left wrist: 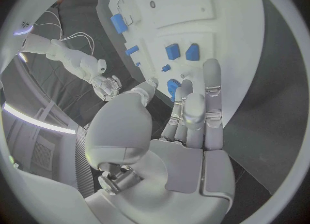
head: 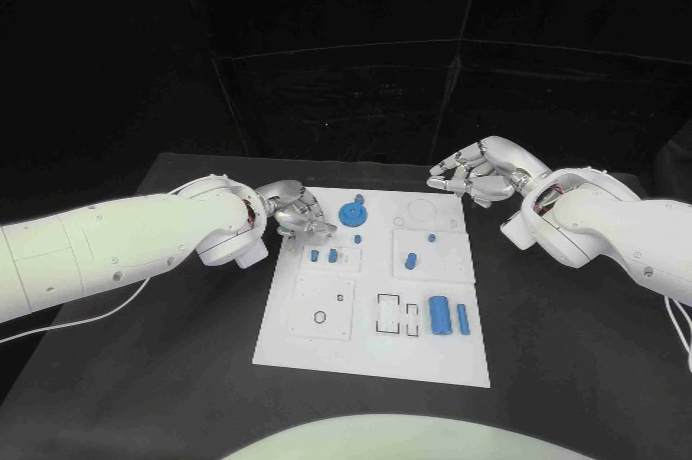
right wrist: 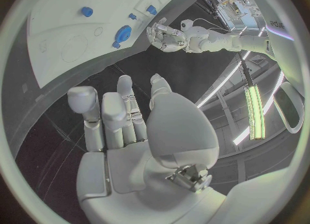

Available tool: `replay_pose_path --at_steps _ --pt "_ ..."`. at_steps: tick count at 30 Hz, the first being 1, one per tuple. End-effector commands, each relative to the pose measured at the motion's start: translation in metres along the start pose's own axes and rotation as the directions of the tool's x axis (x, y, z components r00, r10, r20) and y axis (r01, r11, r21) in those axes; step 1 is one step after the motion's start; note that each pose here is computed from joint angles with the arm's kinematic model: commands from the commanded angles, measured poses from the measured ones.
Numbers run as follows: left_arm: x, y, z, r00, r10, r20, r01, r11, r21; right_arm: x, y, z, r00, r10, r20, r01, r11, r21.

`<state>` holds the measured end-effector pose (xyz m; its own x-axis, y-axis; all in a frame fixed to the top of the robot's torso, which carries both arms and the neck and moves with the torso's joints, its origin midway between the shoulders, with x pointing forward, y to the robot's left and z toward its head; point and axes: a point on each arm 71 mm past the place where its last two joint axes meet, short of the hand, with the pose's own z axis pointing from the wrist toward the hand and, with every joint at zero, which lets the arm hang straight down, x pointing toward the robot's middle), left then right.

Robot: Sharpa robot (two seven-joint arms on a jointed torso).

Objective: Assemble the parts on the task board

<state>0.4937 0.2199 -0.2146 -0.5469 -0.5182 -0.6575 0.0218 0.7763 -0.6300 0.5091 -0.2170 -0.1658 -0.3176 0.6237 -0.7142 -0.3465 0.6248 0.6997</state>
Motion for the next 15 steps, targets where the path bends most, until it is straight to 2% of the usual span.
replay_pose_path --at_steps 1,3,5,8,11,15 --pt "-0.0025 -0.0173 0.0036 0.998 0.011 0.065 -0.021 0.988 0.155 0.0 0.002 0.001 1.0 0.004 -0.003 -0.004 1.0 -0.008" --pt "-0.001 -0.025 0.0067 0.994 0.071 0.086 -0.088 0.974 0.208 0.0 0.002 0.001 1.0 0.004 -0.004 -0.004 1.0 -0.008" --pt "0.0024 -0.0358 0.0108 0.98 0.162 0.12 -0.189 0.944 0.271 0.001 0.002 0.001 1.0 0.005 -0.005 -0.005 1.0 -0.008" --pt "0.007 -0.047 0.0151 0.955 0.251 0.156 -0.29 0.899 0.329 0.001 0.002 0.002 1.0 0.005 -0.006 -0.005 1.0 -0.009" --pt "0.011 -0.0558 0.0192 0.923 0.332 0.193 -0.382 0.848 0.367 0.002 0.003 0.002 1.0 0.006 -0.009 -0.006 1.0 -0.009" --pt "0.0162 -0.0629 0.0245 0.886 0.412 0.214 -0.464 0.796 0.388 0.003 0.003 0.003 1.0 0.006 -0.011 -0.007 1.0 -0.01"
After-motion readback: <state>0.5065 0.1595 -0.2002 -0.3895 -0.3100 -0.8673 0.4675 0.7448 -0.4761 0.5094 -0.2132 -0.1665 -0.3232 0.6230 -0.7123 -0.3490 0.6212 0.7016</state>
